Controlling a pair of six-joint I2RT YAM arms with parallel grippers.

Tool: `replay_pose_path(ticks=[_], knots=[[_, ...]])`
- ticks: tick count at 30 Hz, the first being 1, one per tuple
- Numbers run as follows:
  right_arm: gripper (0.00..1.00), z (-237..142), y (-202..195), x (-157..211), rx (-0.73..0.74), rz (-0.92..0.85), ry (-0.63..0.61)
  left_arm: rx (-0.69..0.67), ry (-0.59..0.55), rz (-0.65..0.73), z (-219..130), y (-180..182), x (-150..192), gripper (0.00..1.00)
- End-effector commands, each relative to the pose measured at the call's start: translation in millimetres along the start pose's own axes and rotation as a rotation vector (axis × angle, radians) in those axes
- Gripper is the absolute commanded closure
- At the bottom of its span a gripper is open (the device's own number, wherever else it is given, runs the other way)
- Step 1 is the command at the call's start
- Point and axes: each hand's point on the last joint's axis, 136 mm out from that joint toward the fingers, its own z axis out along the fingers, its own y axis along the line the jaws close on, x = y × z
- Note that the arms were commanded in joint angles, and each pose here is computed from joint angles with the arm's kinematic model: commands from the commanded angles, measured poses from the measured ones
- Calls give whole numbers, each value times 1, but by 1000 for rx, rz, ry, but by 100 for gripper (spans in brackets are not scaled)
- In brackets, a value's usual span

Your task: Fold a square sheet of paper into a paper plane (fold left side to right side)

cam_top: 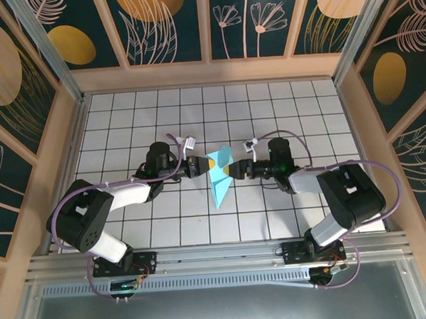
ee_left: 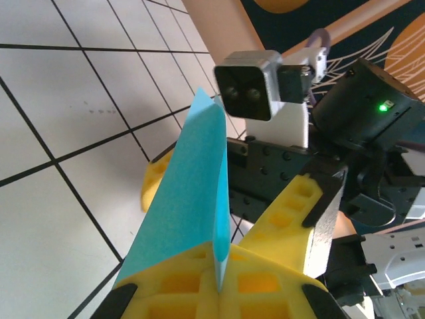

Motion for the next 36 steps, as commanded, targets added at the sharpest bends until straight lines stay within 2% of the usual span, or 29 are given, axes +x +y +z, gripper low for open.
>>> replay_pose_path(ticks=[1,4,11,21,26,27,28,30,31,34,36], knots=[[23,5,19,-15,-80,-67,-17,29,-4,37,-1,-6,-3,100],[26,1,23,-19,-66,-88,-31,-27,-9,24,0,7,-2,100],[45,-6,17,-22,11,-107,-21,-111,3,0,2,29,3,100],[70,-7,5,-27,92,-84,-43,-108,49,-15,3,37,20,100],[93,-5,-4,-29,126,-54,-47,-135,55,-27,1,45,26,100],[99,-5,-7,-28,142,-43,-46,-149,48,-26,0,48,26,94],[100,-5,-11,-28,159,-33,-46,-164,41,-23,-1,50,25,83],[100,-4,-21,-25,196,6,-33,-201,21,-12,-5,53,23,65],[100,-4,-25,-23,209,29,-27,-221,9,-6,-8,55,22,60],[100,-3,-37,-15,253,119,-8,-296,-25,21,-17,58,14,52],[100,-5,-47,-10,308,190,-4,-351,-39,45,-25,59,10,51]])
